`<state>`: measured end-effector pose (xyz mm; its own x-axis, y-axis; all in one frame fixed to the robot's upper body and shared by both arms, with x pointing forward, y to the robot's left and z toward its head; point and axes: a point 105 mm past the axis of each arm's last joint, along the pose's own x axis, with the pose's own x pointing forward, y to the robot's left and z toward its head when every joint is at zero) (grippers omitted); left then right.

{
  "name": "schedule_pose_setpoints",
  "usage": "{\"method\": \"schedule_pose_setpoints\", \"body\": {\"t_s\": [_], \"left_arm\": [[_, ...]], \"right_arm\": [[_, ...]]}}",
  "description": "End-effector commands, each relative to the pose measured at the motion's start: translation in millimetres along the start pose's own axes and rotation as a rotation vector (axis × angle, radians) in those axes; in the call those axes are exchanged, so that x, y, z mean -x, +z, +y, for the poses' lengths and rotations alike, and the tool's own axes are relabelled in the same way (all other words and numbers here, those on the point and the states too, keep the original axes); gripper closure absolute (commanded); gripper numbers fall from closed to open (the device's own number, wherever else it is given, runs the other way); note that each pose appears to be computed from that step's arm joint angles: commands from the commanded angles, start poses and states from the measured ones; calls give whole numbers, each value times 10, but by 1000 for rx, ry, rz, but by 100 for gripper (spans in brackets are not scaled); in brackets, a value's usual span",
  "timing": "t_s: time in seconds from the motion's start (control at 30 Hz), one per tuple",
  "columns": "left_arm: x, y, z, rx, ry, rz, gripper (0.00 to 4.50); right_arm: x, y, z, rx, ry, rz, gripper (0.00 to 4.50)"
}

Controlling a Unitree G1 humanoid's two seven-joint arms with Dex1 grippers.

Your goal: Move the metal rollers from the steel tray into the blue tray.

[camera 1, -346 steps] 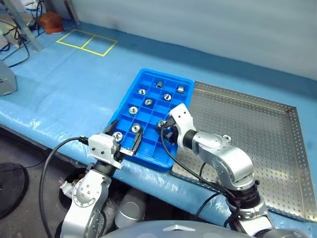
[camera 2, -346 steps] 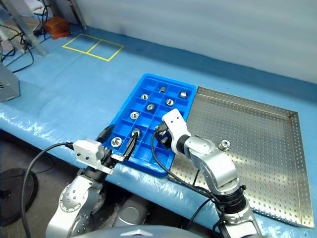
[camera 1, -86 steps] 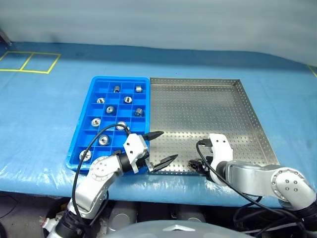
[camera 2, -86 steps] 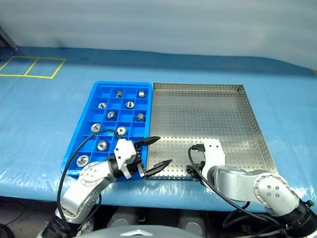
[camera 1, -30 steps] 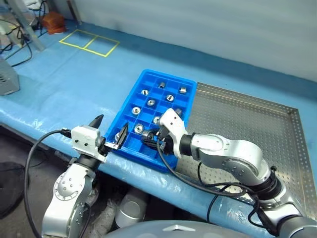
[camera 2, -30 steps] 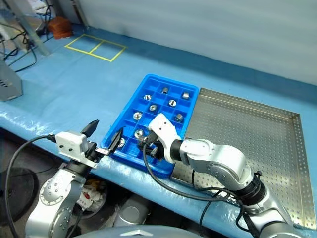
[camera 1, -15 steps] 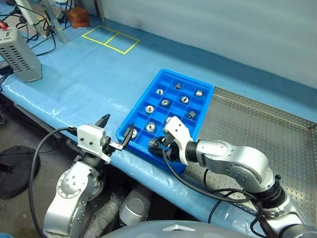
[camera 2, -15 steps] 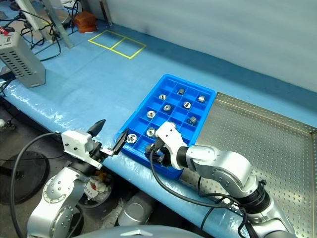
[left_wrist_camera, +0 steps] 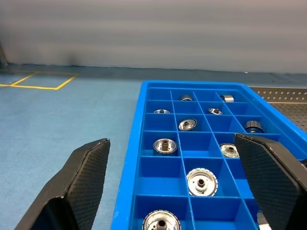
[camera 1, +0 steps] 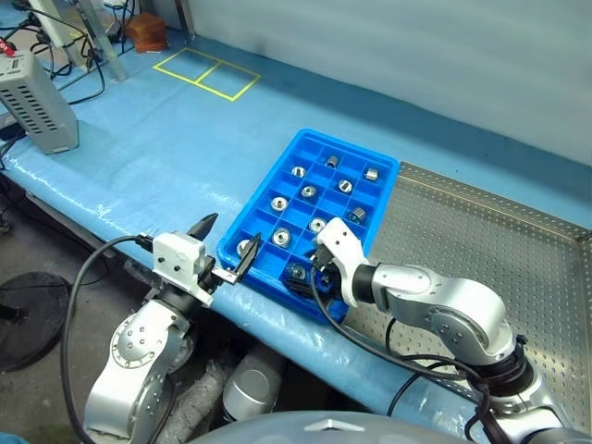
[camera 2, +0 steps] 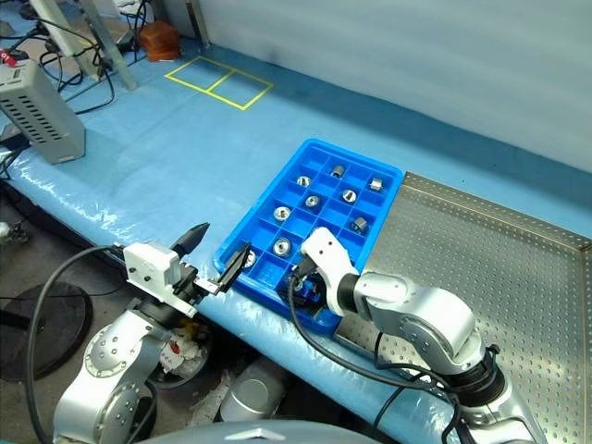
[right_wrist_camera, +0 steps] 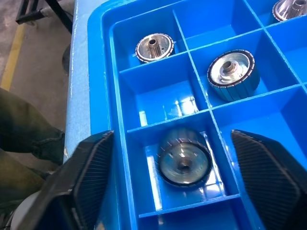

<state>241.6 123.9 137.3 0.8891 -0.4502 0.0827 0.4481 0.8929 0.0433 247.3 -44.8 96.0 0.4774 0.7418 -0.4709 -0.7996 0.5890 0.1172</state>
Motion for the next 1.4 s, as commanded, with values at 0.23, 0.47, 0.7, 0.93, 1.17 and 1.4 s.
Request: {"method": "schedule_pose_setpoints", "body": {"t_s": [0.23, 0.47, 0.7, 0.93, 1.17, 1.4], "left_arm": [[-71, 78, -70, -7, -55, -46, 0], [-212, 52, -144, -1, -134, -47, 0], [-368, -45, -172, -37, -168, -12, 0], [-529, -88, -306, -34, -271, -10, 0], [-739, -168, -331, -47, -272, 11, 0], [-827, -181, -480, -48, -373, 10, 0]], "right_arm": [[169, 247, 11, 94, -28, -144, 7], [299, 260, -133, 71, -149, -204, 7], [435, 230, -296, 48, -303, -239, 7], [595, 126, -368, 44, -439, -250, 7], [741, -7, -471, -50, -645, -292, 7], [804, -128, -475, -67, -743, -282, 7]]}}
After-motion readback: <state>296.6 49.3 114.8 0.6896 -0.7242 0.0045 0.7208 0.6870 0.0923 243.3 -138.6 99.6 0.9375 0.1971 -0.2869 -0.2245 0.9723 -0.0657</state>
